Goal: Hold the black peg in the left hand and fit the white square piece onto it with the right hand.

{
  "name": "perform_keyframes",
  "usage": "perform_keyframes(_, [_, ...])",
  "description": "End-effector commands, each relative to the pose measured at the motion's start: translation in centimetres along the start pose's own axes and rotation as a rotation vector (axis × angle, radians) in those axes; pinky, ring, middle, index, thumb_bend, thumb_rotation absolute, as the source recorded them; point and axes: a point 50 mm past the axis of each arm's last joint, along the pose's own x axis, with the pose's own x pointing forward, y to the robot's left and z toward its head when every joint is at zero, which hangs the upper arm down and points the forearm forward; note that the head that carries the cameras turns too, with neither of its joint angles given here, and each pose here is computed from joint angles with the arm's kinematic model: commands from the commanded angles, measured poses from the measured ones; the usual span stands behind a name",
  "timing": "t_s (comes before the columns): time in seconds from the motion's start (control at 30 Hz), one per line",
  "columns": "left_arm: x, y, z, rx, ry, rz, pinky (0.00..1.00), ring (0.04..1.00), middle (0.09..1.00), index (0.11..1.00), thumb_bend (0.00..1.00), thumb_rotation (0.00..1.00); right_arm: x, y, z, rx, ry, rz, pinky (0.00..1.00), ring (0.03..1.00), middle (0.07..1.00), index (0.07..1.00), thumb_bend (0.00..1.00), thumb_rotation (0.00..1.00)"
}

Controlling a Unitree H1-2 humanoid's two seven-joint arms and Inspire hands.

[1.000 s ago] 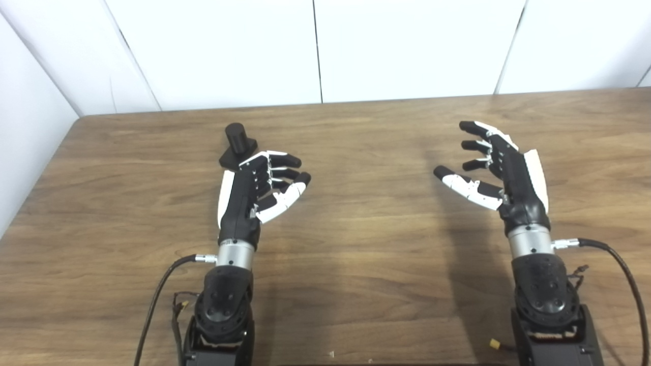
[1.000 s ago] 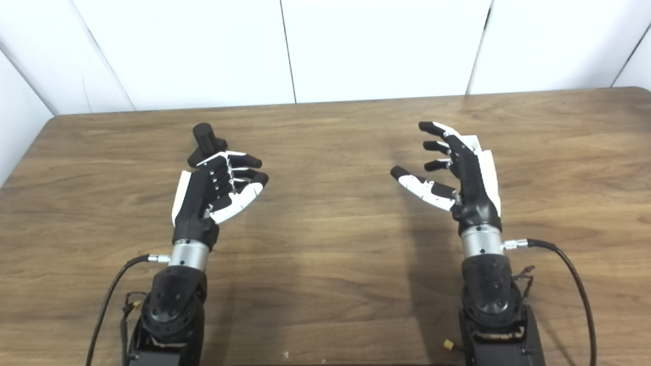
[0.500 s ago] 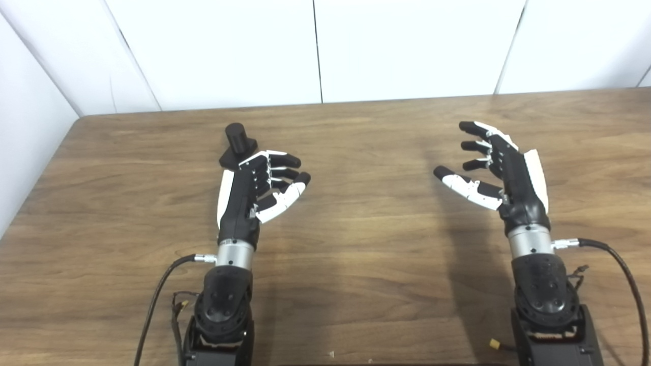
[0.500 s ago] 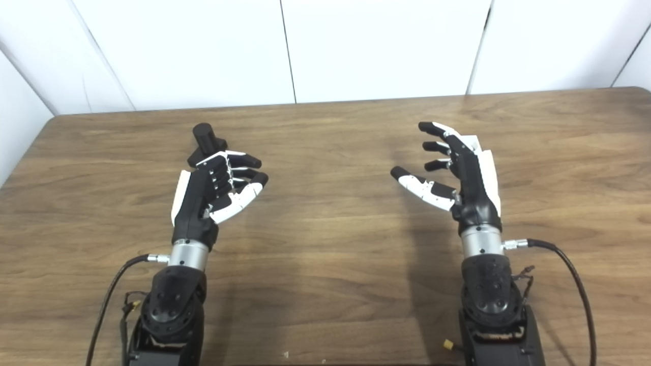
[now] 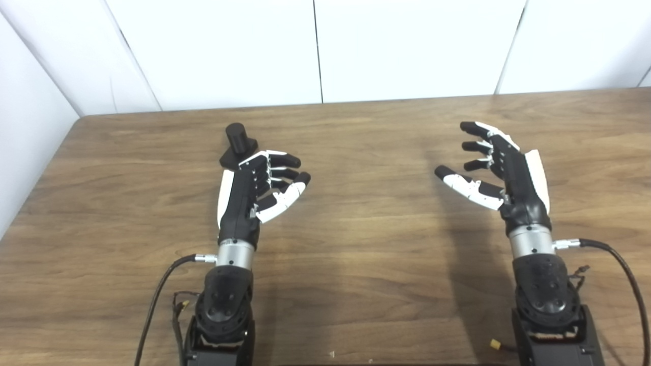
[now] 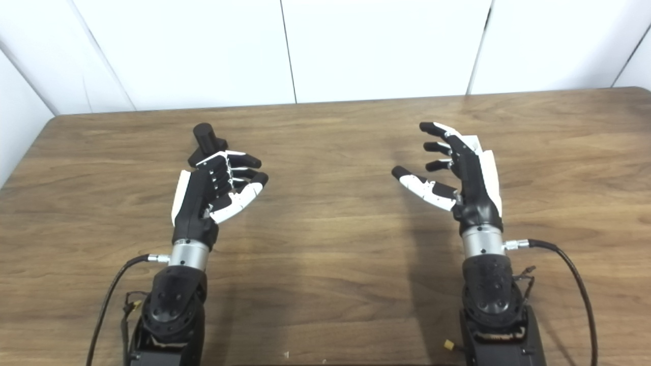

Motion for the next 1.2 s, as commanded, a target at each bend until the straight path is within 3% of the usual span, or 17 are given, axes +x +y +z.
perform_keyframes(0.0, [0.9,-0.8,1.4,-0.017,-0.078,0.002,0.48,0.579,0.613,0.496,0.5,0.07,1.0,-0.9,1.8,0.018,-0.081,-0.029,0.62,0.766,0.832,0.769,0.68,0.19])
perform_keyframes(0.33, [1.1,-1.4,1.3,-0.014,-0.08,-0.004,0.47,0.555,0.606,0.495,0.5,0.07,1.1,-1.6,1.5,0.039,-0.09,-0.027,0.66,0.767,0.814,0.764,0.67,0.13])
perform_keyframes(0.73, [1.4,-1.0,1.3,0.001,-0.093,0.008,0.44,0.55,0.611,0.495,0.5,0.07,1.0,-1.5,1.8,0.027,-0.086,-0.029,0.63,0.755,0.813,0.765,0.68,0.12])
perform_keyframes(0.97, [2.0,-0.5,1.7,0.203,-0.16,0.045,0.48,0.596,0.642,0.495,0.5,0.07,1.1,-1.6,1.8,0.025,-0.09,-0.034,0.63,0.755,0.81,0.766,0.67,0.12])
perform_keyframes(1.17, [2.7,0.3,1.9,0.251,-0.176,0.058,0.48,0.608,0.659,0.496,0.5,0.07,1.1,-1.7,1.7,0.027,-0.089,-0.037,0.63,0.757,0.817,0.768,0.67,0.12])
